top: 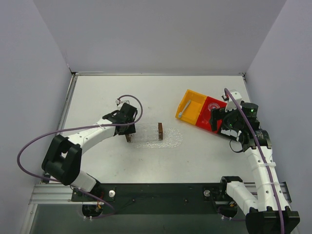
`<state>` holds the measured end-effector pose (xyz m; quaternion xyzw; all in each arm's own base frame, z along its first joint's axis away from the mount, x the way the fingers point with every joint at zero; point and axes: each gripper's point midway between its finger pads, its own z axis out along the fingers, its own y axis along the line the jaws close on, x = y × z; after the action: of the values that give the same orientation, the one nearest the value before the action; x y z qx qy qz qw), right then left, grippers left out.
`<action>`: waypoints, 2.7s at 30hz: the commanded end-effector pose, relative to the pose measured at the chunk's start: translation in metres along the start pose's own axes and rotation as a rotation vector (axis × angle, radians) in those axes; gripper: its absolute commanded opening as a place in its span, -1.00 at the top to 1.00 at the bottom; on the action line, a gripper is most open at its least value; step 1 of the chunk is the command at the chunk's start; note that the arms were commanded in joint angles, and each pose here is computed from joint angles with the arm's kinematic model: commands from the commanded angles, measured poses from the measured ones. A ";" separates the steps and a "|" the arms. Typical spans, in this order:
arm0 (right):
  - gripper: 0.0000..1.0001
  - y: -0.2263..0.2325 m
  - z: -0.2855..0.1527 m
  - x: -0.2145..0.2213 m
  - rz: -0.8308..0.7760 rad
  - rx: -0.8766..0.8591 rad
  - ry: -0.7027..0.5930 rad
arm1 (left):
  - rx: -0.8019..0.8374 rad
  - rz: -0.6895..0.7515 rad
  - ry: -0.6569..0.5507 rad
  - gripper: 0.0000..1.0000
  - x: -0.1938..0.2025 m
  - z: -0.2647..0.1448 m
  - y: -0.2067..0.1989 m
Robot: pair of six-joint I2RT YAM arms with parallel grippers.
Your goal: Prepare toiletry sets of a toothbrush and toothpaste on the tray
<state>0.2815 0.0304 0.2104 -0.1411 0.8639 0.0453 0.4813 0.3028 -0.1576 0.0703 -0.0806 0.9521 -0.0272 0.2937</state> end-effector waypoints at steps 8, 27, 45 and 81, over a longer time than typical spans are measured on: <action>-1.00 -0.001 0.004 -0.004 -0.014 -0.005 -0.024 | 0.035 -0.062 -0.070 1.00 -0.026 -0.009 -0.024; -1.00 -0.002 0.005 -0.003 -0.018 -0.003 -0.017 | 0.093 -0.057 -0.120 1.00 -0.020 -0.016 -0.029; -1.00 -0.002 0.006 -0.001 -0.020 -0.003 -0.012 | 0.140 0.007 -0.173 1.00 -0.019 -0.025 -0.039; -1.00 -0.003 0.006 -0.001 -0.021 0.003 -0.011 | 0.180 0.026 -0.175 0.65 -0.012 -0.021 -0.042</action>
<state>0.2830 0.0299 0.2060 -0.1450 0.8658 0.0435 0.4769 0.2911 -0.1801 0.0713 -0.0340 0.9386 -0.0545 0.3390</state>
